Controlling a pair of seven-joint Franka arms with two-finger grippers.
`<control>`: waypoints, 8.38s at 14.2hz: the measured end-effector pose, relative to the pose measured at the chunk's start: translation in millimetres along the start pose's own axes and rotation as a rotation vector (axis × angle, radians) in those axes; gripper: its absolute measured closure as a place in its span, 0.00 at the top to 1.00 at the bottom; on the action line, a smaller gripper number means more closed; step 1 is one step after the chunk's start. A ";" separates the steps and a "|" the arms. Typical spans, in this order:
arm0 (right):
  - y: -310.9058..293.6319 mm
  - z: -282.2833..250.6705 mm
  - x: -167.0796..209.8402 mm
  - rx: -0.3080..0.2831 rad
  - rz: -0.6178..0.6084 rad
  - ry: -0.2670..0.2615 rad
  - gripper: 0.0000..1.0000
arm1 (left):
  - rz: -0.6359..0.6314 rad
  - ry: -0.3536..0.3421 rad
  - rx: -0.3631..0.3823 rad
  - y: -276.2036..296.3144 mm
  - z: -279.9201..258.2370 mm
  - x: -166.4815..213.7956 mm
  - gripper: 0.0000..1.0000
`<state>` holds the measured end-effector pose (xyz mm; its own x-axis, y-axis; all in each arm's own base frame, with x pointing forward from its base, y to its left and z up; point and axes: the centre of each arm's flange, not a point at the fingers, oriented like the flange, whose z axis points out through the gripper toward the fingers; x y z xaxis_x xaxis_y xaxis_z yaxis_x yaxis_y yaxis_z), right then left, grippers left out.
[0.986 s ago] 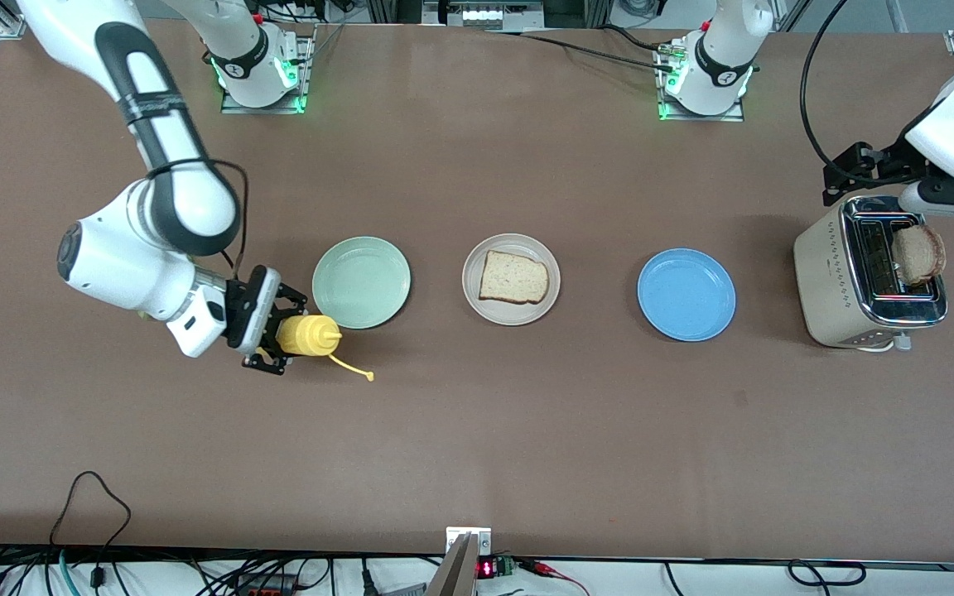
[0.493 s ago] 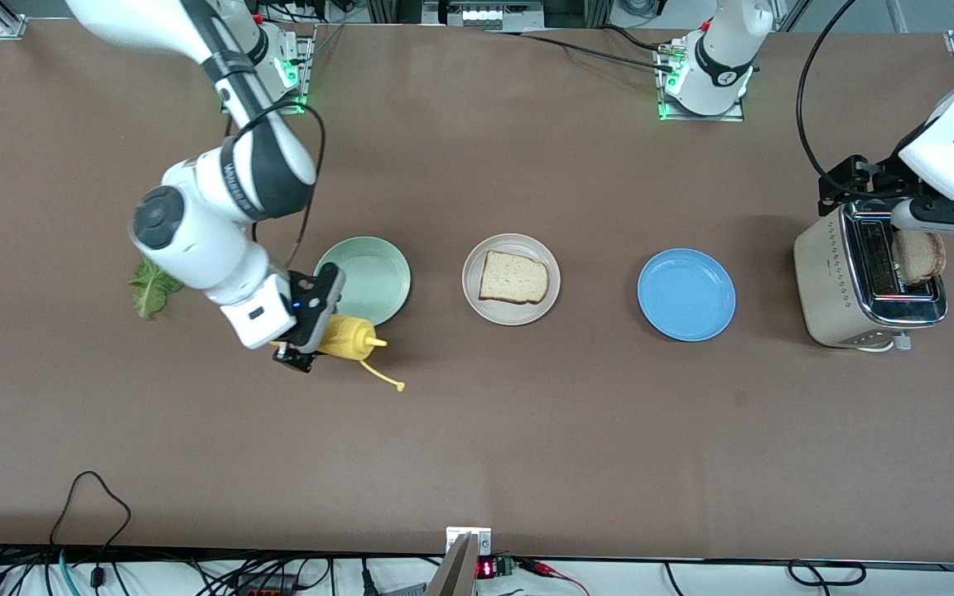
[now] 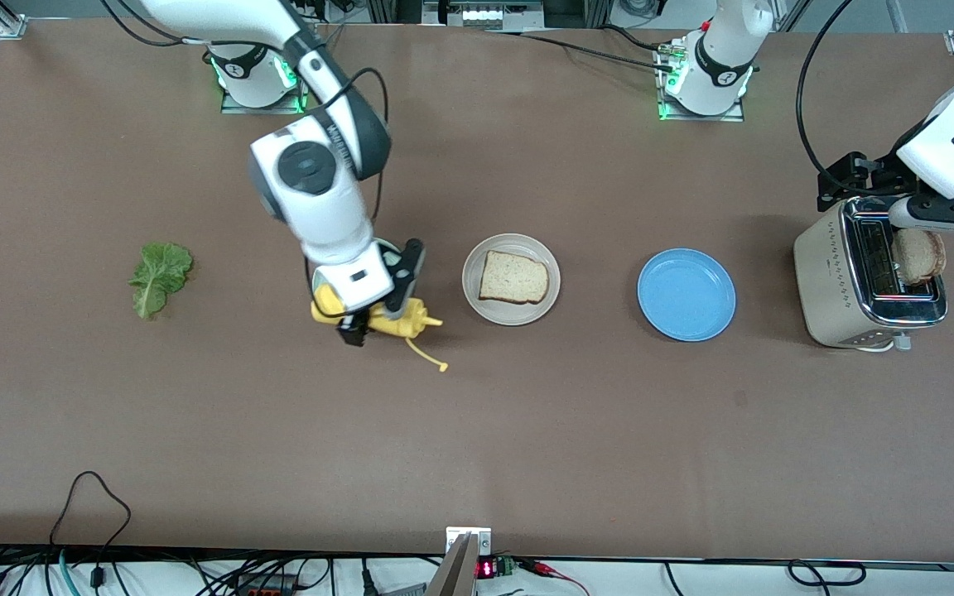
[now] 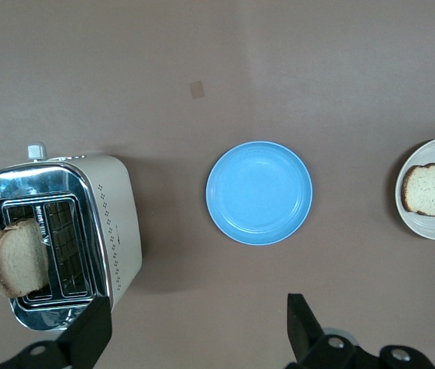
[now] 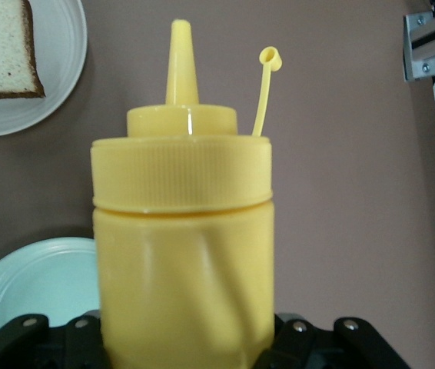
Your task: Make sandwich in beige plate with both arms
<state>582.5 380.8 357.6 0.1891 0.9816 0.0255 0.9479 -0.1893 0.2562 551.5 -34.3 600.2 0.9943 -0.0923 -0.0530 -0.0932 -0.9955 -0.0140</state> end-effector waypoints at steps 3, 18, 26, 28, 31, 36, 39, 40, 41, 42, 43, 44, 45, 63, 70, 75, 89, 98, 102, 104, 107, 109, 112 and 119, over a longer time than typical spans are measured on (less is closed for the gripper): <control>-43.7 5.2 41.5 -0.046 -0.111 -0.067 0.41 | -0.003 -0.001 0.000 -1.5 0.0 -0.2 1.00; -176.8 95.3 123.9 -0.216 -0.347 -0.325 0.41 | -0.008 -0.003 -0.001 -4.3 0.1 -0.6 1.00; -120.1 68.0 115.3 -0.206 -0.208 -0.295 0.41 | -0.008 -0.004 -0.001 -4.6 0.1 -0.6 1.00; -70.3 34.2 95.1 -0.145 -0.119 -0.235 0.41 | -0.010 -0.004 -0.001 -5.3 0.2 -0.6 1.00; -7.6 -28.0 54.9 -0.036 -0.018 -0.106 0.41 | -0.012 -0.005 -0.001 -6.7 0.3 -0.8 1.00; 90.5 -83.0 -54.3 0.184 0.071 0.198 0.41 | -0.014 -0.005 -0.001 -7.6 0.3 -0.9 1.00; 134.0 -77.1 -133.8 0.280 0.102 0.385 0.41 | -0.014 -0.005 -0.001 -7.7 0.3 -0.9 1.00; 143.1 -69.3 -158.7 0.311 0.114 0.454 0.41 | -0.014 -0.005 -0.001 -7.8 0.3 -0.9 1.00; 149.1 -58.4 -183.4 0.341 0.125 0.534 0.41 | -0.014 -0.005 -0.001 -7.9 0.3 -0.9 1.00; 152.4 -44.7 -209.2 0.367 0.132 0.620 0.41 | -0.015 -0.006 -0.001 -8.1 0.3 -0.9 1.00; 152.5 -28.1 -237.0 0.387 0.136 0.713 0.41 | -0.015 -0.006 -0.001 -8.3 0.4 -1.0 1.00; 149.2 -10.9 -263.5 0.401 0.137 0.800 0.41 | -0.015 -0.006 -0.001 -8.5 0.4 -1.0 1.00; 141.8 7.1 -288.6 0.410 0.135 0.887 0.41 | -0.016 -0.006 -0.001 -8.7 0.4 -1.0 1.00; -44.1 250.1 -416.3 0.344 0.132 1.487 0.45 | -0.019 -0.007 -0.001 -10.3 0.5 -1.2 1.00; -30.8 246.2 -432.2 0.316 0.119 1.477 1.00 | -0.020 -0.017 -0.002 -10.8 1.3 -2.2 1.00; -19.6 236.8 -482.8 0.325 0.066 1.378 1.00 | -0.020 -0.022 -0.002 -11.2 1.8 -2.9 1.00; 60.7 49.1 -597.6 0.568 0.394 0.669 1.00 | -0.021 -0.023 -0.002 -11.4 1.9 -3.0 1.00; 128.2 -65.1 -476.3 0.455 0.902 -0.071 1.00 | -0.021 -0.023 -0.002 -11.5 1.9 -3.0 1.00; 118.5 -36.3 -440.1 0.383 1.201 -0.346 1.00 | -0.021 -0.023 -0.002 -11.7 1.9 -3.0 1.00; 117.0 -3.5 -440.7 0.332 1.243 -0.396 1.00 | -0.021 -0.023 -0.002 -11.7 1.9 -3.0 1.00; 106.6 57.2 -454.2 0.270 1.262 -0.435 1.00 | -0.021 -0.023 -0.002 -11.8 1.9 -3.0 1.00; 92.0 89.9 -462.5 0.252 1.264 -0.434 1.00 | -0.021 -0.023 -0.002 -11.8 1.9 -3.0 1.00; 68.6 127.2 -473.3 0.228 1.266 -0.425 1.00 | -0.021 -0.024 -0.002 -11.7 2.0 -3.1 1.00; 57.6 156.8 -491.9 0.166 1.229 -0.421 1.00 | -0.021 -0.024 -0.002 -11.7 2.0 -3.1 1.00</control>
<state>584.2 -116.7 208.4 0.9840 0.0898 -0.1541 0.1145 -0.9805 0.1598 549.5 -22.3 598.5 0.9946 -0.0706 -0.0764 -0.0718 -0.9973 -0.0133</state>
